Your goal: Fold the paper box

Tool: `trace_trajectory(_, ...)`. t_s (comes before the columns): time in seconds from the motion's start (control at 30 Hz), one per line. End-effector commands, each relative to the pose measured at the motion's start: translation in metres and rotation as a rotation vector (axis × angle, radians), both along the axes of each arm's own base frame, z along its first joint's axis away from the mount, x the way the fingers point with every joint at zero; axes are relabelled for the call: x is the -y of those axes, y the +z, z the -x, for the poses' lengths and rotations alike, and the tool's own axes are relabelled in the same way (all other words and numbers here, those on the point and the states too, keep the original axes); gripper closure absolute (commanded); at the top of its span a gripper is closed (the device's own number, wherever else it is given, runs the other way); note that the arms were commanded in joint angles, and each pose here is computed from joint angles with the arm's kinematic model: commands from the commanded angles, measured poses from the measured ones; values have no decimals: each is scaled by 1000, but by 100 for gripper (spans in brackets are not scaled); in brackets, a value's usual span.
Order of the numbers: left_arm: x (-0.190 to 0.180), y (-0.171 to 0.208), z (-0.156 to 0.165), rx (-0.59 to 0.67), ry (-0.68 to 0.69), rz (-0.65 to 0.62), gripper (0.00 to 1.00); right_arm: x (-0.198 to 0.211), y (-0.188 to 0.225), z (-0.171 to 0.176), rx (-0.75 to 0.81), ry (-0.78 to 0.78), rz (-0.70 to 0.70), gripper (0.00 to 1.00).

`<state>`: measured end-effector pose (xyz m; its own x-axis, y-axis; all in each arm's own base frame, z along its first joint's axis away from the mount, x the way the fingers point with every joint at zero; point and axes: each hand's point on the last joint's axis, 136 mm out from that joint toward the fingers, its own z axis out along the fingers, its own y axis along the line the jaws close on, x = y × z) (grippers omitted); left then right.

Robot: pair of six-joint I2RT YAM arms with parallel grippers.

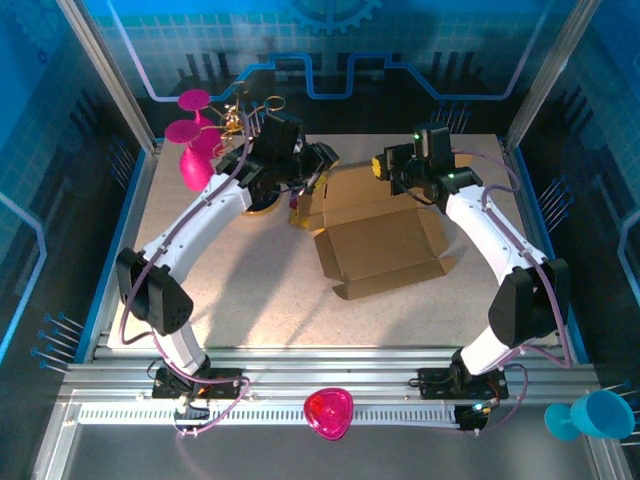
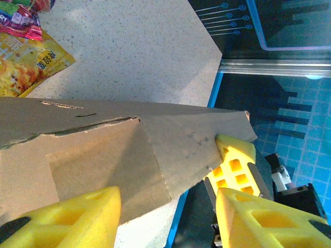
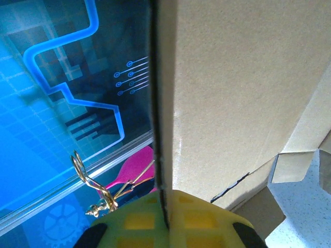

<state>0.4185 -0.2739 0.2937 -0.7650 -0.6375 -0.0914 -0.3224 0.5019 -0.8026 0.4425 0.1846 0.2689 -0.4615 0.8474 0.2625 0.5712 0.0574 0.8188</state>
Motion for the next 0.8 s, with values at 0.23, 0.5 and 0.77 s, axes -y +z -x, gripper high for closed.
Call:
trace_trajectory(0.23,13,-11,-8,-35,-14,21,53,-7,3,8,22,26,-44,100)
trace_trajectory(0.5,14,-16,-11,-41,-2,32,73,-9,-1,16,26,33,-55,100)
trace_trajectory(0.77,16,-22,-7,-74,12,68,64,-10,-3,15,43,25,-82,100)
